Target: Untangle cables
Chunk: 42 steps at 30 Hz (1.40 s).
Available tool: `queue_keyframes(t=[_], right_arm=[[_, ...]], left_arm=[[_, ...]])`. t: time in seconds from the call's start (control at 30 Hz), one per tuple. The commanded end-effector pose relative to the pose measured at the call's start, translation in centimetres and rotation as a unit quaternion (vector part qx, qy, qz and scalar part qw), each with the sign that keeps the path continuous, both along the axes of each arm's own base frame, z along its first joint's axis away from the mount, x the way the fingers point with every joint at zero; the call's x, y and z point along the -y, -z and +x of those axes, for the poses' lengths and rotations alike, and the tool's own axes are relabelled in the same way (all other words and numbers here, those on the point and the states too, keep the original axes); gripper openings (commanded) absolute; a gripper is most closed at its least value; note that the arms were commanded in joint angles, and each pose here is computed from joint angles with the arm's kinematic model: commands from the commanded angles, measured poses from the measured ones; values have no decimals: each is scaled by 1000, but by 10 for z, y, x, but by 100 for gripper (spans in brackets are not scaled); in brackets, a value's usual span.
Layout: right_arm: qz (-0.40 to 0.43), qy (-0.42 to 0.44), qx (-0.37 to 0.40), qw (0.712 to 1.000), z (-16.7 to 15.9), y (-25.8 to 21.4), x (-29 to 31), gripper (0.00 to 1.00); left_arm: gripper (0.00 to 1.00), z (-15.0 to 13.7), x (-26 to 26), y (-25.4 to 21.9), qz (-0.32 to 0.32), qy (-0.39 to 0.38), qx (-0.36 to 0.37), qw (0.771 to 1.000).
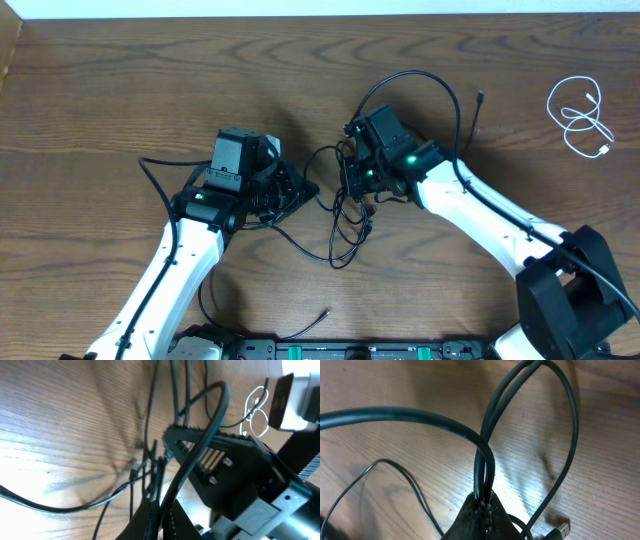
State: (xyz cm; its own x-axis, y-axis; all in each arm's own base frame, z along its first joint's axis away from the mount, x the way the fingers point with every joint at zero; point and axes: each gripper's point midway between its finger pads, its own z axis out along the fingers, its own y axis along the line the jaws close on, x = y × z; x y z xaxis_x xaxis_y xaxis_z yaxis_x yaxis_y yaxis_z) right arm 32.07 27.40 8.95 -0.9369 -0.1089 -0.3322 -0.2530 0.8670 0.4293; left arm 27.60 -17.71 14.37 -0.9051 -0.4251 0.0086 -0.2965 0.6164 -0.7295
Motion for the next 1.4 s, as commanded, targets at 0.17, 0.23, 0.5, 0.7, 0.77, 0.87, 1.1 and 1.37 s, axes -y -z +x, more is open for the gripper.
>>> queue_keyframes(t=[0.17, 0.23, 0.5, 0.7, 0.77, 0.87, 1.1, 1.37], right_arm=[[120, -78, 21, 989, -9, -64, 5, 1], [128, -72, 23, 989, -9, -74, 12, 1], [124, -101, 59, 985, -21, -101, 40, 1], [117, -80, 57, 988, -25, -109, 64, 1], [119, -71, 58, 989, -24, -113, 73, 1], [141, -80, 67, 985, -26, -123, 81, 1], [222, -62, 88, 969, -23, -156, 112, 1], [403, -97, 177, 893, -30, -230, 160, 1]], left_arm=[[8, 7, -14, 12, 48, -14, 12, 999], [8, 6, -17, 15, 56, -18, 9, 998], [8, 1, -33, 28, 103, -39, -13, 994], [8, -2, -40, 33, 123, -44, -18, 991], [8, -2, -40, 33, 123, -44, -18, 991], [8, -1, -41, 33, 125, -46, -18, 991], [8, 0, -50, 37, 153, -56, -15, 987], [8, -5, -72, 47, 212, -73, -26, 974]])
